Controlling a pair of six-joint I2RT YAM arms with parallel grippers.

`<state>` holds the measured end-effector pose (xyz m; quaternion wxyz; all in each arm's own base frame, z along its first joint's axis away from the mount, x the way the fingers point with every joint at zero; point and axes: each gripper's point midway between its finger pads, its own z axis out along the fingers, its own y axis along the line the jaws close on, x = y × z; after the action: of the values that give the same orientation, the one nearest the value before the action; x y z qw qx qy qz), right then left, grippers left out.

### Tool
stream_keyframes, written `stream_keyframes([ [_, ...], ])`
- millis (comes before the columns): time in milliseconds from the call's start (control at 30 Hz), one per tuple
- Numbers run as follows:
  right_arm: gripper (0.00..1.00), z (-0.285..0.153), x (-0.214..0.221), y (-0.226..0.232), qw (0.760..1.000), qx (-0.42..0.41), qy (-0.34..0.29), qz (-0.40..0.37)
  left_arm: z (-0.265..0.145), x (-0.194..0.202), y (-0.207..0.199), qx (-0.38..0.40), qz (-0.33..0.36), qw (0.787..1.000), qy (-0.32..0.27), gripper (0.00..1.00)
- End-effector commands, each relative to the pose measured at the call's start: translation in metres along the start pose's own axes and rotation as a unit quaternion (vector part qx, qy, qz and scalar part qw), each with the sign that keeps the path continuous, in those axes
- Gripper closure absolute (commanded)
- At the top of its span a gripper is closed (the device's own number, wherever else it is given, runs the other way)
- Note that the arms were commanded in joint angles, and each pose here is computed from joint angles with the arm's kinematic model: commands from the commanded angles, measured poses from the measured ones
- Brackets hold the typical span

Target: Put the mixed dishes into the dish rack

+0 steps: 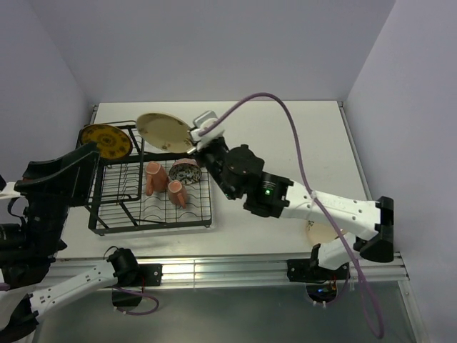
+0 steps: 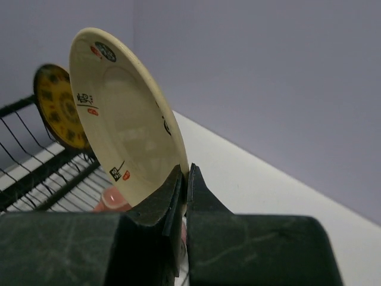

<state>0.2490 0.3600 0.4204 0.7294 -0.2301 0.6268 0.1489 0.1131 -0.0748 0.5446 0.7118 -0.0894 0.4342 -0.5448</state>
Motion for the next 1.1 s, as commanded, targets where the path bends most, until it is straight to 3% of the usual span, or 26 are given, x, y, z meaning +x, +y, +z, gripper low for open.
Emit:
stream_keyframes([
  [0, 1.00, 0.019, -0.078, 0.008, 0.993, -0.023, -0.114, -0.018, -0.008, -0.024, 0.025, -0.065, 0.026, 0.997, -0.043, 0.01],
  [233, 1.00, 0.057, -0.066, 0.070, 0.985, -0.094, -0.128, -0.066, -0.020, -0.053, 0.029, -0.073, 0.029, 0.993, -0.092, 0.01],
  [500, 1.00, 0.072, -0.059, 0.119, 0.971, -0.172, -0.138, -0.098, -0.024, -0.053, 0.033, -0.081, 0.042, 0.992, -0.088, 0.01],
  [1067, 1.00, 0.099, -0.023, 0.177, 0.962, -0.217, -0.106, -0.129, -0.034, -0.059, 0.036, -0.083, 0.026, 0.992, -0.095, 0.01],
])
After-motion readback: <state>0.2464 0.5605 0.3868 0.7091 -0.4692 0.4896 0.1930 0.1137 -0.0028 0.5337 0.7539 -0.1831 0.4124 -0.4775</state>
